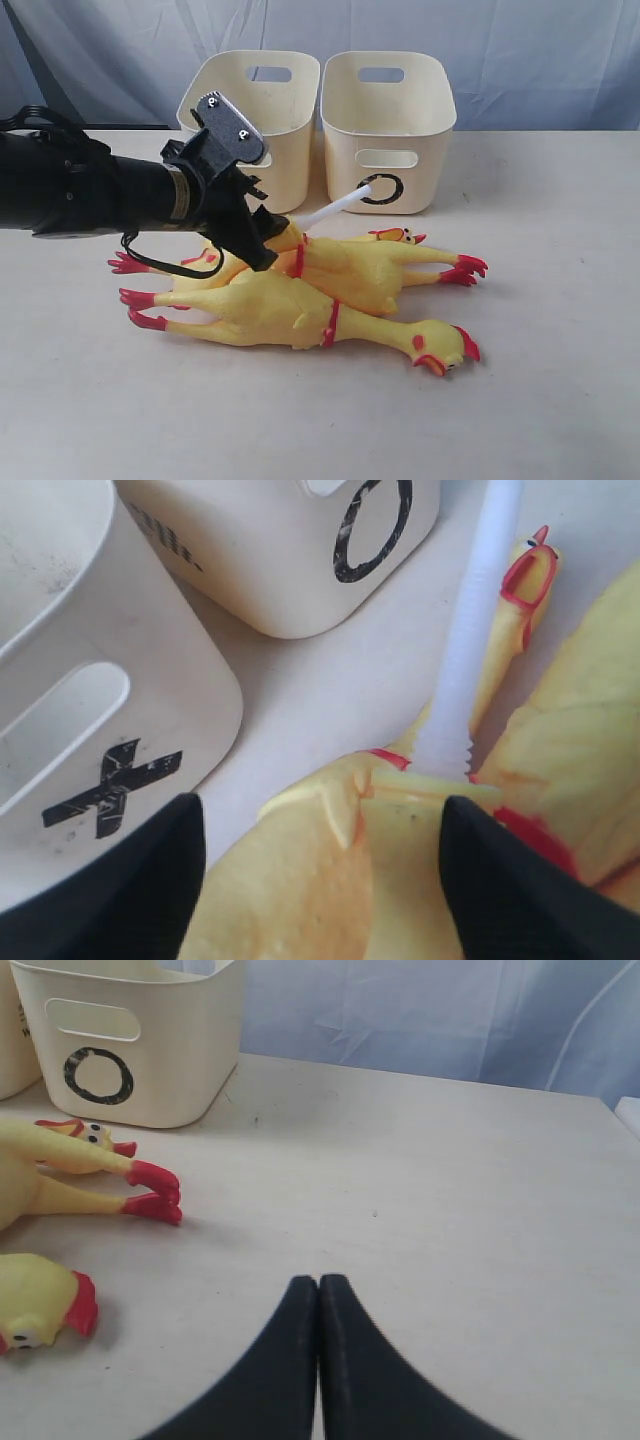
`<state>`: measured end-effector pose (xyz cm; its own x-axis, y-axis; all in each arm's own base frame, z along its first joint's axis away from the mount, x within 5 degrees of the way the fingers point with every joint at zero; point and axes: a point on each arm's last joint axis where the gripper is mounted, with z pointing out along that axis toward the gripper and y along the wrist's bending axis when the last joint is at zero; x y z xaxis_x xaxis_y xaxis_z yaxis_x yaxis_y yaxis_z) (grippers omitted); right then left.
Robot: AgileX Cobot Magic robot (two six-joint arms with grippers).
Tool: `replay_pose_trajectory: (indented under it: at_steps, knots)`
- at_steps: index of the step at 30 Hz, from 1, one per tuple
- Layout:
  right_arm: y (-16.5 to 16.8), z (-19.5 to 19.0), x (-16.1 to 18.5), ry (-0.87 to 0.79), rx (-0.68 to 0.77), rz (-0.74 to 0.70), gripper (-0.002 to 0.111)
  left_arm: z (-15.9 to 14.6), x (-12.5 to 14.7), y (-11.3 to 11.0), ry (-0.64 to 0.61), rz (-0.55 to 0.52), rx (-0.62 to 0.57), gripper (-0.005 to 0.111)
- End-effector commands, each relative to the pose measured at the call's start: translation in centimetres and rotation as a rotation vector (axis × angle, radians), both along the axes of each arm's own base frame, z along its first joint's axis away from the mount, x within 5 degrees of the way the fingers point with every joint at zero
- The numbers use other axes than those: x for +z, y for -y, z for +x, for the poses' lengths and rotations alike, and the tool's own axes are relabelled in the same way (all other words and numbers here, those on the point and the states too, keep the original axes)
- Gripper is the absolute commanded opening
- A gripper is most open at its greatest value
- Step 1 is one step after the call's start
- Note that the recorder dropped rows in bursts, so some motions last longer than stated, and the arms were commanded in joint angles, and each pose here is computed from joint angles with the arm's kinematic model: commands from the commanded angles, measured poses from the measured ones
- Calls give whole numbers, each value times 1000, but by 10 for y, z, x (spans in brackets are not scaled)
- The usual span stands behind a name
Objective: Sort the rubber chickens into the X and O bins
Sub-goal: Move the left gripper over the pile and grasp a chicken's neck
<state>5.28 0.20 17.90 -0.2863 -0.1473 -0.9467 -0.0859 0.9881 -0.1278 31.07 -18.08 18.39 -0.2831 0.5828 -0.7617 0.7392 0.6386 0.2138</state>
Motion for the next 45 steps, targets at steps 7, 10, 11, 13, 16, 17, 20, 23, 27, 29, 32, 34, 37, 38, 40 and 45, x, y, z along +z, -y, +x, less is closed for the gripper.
replay_pose_trajectory:
  at_steps: [7,10,11,13,16,17,20,23,27,29,32,34,37,38,40,45]
  knots:
    - [0,0,0,8,2,-1,0,-2,11,1,-6,-50,31,64]
    - [0,0,0,8,2,-1,0,-6,16,3,0,-37,37,64]
    - [0,0,0,8,2,-1,0,-8,15,6,6,-16,27,64]
    - [0,0,0,8,2,-1,0,-13,13,11,18,30,2,64]
    - [0,0,0,8,2,-1,0,-21,9,19,28,83,-42,64]
    - [0,0,0,8,2,-1,0,-22,9,18,28,96,-36,64]
    - [0,0,0,8,2,-1,0,-21,7,16,31,134,-3,64]
    - [0,0,0,8,2,-1,0,-20,6,13,31,158,19,64]
    - [0,0,0,10,2,2,0,-19,-2,14,20,178,6,64]
    - [0,0,0,10,2,2,0,-19,-6,16,11,185,-3,64]
    - [0,0,0,10,2,2,0,-18,-14,17,-6,191,-13,64]
    - [0,0,0,10,2,2,0,-18,-18,18,-16,192,-19,64]
    - [0,0,0,10,2,2,0,-18,-23,18,-29,200,-21,64]
    - [0,0,0,10,2,2,0,-18,-26,19,-36,199,-27,64]
    - [0,0,0,10,2,2,0,-18,-31,21,-47,200,-44,64]
    - [0,0,0,10,2,2,0,-18,-39,22,-53,220,-74,64]
